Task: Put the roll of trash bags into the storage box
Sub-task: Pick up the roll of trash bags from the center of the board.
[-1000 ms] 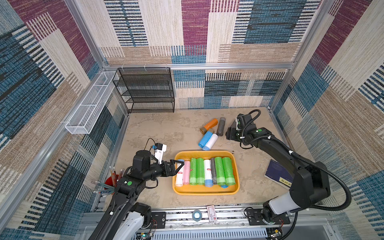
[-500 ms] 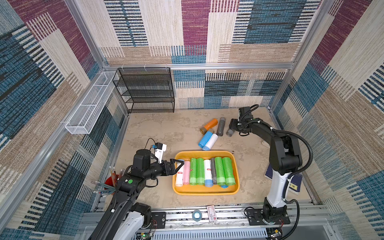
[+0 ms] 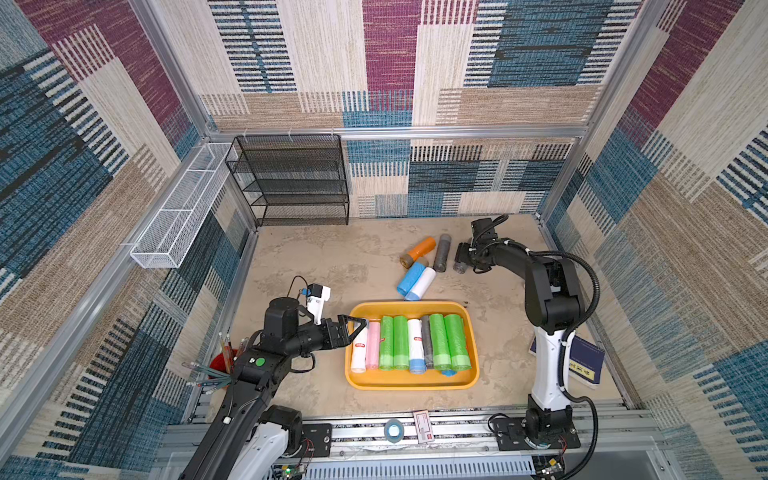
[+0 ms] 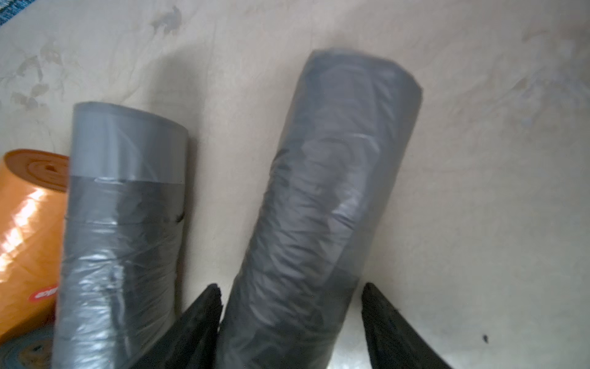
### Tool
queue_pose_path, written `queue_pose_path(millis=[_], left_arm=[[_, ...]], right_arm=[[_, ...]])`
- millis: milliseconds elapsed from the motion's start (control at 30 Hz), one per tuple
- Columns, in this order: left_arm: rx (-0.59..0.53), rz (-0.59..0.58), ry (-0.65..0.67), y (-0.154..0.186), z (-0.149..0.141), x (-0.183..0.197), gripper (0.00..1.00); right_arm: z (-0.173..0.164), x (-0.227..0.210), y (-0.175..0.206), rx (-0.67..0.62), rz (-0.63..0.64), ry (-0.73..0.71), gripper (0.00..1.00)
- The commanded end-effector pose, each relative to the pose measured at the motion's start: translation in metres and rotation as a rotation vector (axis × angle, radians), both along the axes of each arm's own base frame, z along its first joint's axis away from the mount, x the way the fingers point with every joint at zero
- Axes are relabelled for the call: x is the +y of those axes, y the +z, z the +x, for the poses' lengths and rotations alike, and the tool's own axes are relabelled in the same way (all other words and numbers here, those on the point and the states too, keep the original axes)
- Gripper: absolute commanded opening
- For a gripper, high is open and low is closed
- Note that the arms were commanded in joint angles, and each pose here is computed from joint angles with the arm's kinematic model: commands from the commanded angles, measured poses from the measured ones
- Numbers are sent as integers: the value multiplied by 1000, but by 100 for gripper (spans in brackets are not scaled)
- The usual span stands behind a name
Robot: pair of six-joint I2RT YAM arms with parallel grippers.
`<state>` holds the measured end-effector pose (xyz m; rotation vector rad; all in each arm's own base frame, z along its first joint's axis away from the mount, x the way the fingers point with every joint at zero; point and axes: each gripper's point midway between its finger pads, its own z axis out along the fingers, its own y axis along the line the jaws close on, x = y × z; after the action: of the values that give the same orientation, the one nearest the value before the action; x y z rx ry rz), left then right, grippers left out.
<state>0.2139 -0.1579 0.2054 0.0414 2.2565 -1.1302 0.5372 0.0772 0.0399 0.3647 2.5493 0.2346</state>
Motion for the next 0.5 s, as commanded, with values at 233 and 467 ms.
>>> queue_pose_path(millis=[233,467], left_arm=[[-37,-20,-21,7,0,-3,98],[-36,-20,-18,6,0,-2,99]], right_arm=[[-4,-8,14,-39,-24,-18,47],[-40,-11,31,-68,-22,-4,40]])
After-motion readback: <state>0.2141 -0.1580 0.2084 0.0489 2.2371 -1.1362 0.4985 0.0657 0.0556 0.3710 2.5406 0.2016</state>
